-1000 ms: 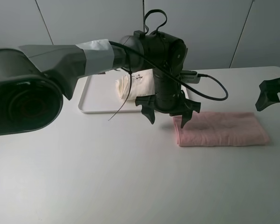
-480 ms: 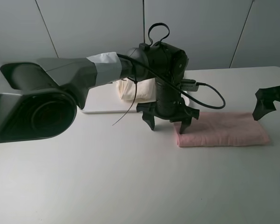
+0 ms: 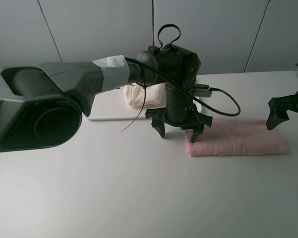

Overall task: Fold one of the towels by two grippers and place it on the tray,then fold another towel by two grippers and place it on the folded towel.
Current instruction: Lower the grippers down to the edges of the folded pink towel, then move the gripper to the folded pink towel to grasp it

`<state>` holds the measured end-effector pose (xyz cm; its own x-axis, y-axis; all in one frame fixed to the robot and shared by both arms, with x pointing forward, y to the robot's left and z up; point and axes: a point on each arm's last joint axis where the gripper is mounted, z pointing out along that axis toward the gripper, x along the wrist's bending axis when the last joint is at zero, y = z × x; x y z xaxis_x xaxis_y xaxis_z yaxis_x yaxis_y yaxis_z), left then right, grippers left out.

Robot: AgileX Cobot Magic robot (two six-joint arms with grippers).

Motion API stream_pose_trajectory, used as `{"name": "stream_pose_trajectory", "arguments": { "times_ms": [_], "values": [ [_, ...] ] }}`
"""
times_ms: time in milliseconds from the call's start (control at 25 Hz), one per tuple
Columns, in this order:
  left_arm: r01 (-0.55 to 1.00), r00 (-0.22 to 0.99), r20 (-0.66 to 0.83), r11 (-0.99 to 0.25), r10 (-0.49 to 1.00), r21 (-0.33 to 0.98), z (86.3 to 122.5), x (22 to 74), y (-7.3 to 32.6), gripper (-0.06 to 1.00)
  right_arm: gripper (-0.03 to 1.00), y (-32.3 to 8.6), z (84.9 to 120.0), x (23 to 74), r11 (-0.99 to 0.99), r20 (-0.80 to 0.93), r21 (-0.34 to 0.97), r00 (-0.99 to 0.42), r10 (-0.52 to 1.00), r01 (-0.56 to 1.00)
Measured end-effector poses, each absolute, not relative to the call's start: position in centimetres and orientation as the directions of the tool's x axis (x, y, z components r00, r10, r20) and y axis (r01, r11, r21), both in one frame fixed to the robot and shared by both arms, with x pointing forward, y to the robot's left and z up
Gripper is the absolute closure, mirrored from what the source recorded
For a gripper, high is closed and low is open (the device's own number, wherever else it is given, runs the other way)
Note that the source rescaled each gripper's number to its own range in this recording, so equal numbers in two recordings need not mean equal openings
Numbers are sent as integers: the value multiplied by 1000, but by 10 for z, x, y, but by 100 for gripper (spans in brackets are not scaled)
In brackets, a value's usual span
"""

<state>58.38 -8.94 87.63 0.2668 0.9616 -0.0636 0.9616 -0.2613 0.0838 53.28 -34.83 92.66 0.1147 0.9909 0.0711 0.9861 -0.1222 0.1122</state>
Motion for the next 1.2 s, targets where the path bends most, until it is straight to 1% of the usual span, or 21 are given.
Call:
{"name": "stream_pose_trajectory", "arguments": {
  "times_ms": [160,400,680,1200],
  "values": [
    [960,271,-63,-265,961,84,876,584,-89,-5,7,-350,912,540,-128,73,77,122,990,989],
    [949,308,-60,-303,949,86,876,584,-89,-5,7,-354,896,561,-124,75,31,121,990,992],
    [946,317,-59,-311,947,87,876,584,-89,-5,7,-356,879,564,-109,64,-17,110,992,994],
    [939,338,-57,-333,939,88,876,584,-89,-5,7,-356,874,566,-117,66,-6,117,991,993]
  ]
}}
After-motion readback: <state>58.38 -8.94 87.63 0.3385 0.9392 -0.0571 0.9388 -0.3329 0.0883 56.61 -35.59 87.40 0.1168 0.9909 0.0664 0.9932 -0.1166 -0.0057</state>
